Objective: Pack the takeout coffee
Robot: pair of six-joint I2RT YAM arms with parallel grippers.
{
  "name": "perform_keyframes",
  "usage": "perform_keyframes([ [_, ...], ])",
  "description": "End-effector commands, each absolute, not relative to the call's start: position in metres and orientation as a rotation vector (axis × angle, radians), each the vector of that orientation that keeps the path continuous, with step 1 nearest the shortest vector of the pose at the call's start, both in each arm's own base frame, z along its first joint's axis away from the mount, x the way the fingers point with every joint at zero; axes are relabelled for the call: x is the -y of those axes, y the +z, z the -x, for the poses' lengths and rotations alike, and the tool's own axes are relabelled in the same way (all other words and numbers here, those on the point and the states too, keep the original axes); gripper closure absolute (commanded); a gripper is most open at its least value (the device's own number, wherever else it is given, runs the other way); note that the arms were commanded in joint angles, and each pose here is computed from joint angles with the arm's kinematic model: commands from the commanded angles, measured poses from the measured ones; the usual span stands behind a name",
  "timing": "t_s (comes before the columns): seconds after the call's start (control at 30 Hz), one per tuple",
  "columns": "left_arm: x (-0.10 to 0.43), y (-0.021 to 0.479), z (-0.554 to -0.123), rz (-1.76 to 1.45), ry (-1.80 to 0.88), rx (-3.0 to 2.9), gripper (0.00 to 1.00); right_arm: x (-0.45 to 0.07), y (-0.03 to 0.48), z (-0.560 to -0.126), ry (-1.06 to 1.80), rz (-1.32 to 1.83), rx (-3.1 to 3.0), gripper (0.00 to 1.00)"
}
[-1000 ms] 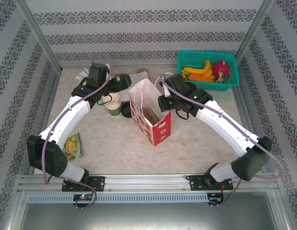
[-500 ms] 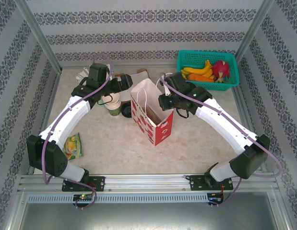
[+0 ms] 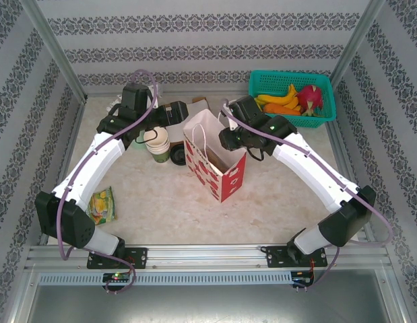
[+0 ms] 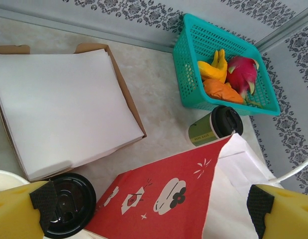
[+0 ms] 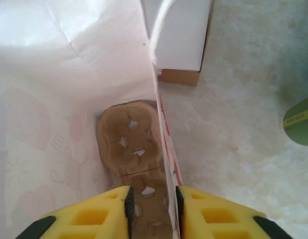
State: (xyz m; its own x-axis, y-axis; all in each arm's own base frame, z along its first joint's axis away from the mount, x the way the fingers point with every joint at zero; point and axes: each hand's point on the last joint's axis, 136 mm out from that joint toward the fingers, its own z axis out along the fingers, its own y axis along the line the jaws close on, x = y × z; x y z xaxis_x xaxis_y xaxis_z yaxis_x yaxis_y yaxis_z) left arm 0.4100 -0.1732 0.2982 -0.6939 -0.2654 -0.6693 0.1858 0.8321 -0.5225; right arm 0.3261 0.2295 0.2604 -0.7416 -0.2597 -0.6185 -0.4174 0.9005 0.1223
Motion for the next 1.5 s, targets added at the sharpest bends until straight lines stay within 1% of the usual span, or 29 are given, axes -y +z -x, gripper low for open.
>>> perform_keyframes([
  [0.0,0.169,0.298,-0.408,0.010,-0.693,-2.239,0.00,-0.220,0.284,-0.324,0.321,0.478,-2.392,0.61],
  [0.1,0.167,0.299,-0.409,0.020,-0.677,-2.235,0.00,-0.213,0.302,-0.319,0.320,0.462,-2.344,0.54],
  [0.17,0.164,0.298,-0.411,0.037,-0.660,-2.232,0.00,-0.210,0.315,-0.316,0.334,0.453,-2.298,0.44],
  [0.2,0.162,0.298,-0.412,0.054,-0.650,-2.226,0.00,-0.209,0.322,-0.314,0.349,0.451,-2.274,0.36],
  [0.23,0.160,0.298,-0.414,0.067,-0.642,-2.222,0.00,-0.209,0.329,-0.312,0.367,0.450,-2.244,0.16],
  [0.27,0.159,0.298,-0.415,0.079,-0.634,-2.218,0.00,-0.209,0.335,-0.310,0.381,0.449,-2.218,0.02],
  [0.37,0.155,0.298,-0.417,0.115,-0.621,-2.207,0.00,-0.201,0.353,-0.308,0.393,0.397,-2.127,0.02],
  [0.53,0.145,0.296,-0.421,0.203,-0.580,-2.198,0.00,-0.172,0.375,-0.307,0.343,0.250,-1.989,0.02],
  [0.67,0.148,0.297,-0.421,0.177,-0.604,-2.165,0.00,-0.148,0.378,-0.305,0.271,0.179,-1.939,0.02],
  [0.8,0.140,0.297,-0.422,0.208,-0.567,-2.136,0.01,-0.111,0.374,-0.306,0.208,0.012,-1.888,0.02],
  [0.93,0.132,0.298,-0.422,0.253,-0.533,-2.128,0.01,-0.084,0.363,-0.306,0.266,-0.103,-1.845,0.02],
  [1.07,0.132,0.298,-0.425,0.266,-0.532,-2.128,0.00,-0.048,0.343,-0.312,0.231,-0.266,-1.836,0.02],
  [1.17,0.130,0.298,-0.427,0.287,-0.523,-2.120,0.00,-0.029,0.324,-0.317,0.192,-0.322,-1.860,0.02],
  [1.37,0.120,0.299,-0.428,0.330,-0.476,-2.088,0.00,-0.012,0.287,-0.329,0.113,-0.356,-1.949,0.02],
  [1.47,0.119,0.301,-0.428,0.322,-0.474,-2.074,0.00,-0.008,0.272,-0.339,0.144,-0.391,-1.983,0.02],
])
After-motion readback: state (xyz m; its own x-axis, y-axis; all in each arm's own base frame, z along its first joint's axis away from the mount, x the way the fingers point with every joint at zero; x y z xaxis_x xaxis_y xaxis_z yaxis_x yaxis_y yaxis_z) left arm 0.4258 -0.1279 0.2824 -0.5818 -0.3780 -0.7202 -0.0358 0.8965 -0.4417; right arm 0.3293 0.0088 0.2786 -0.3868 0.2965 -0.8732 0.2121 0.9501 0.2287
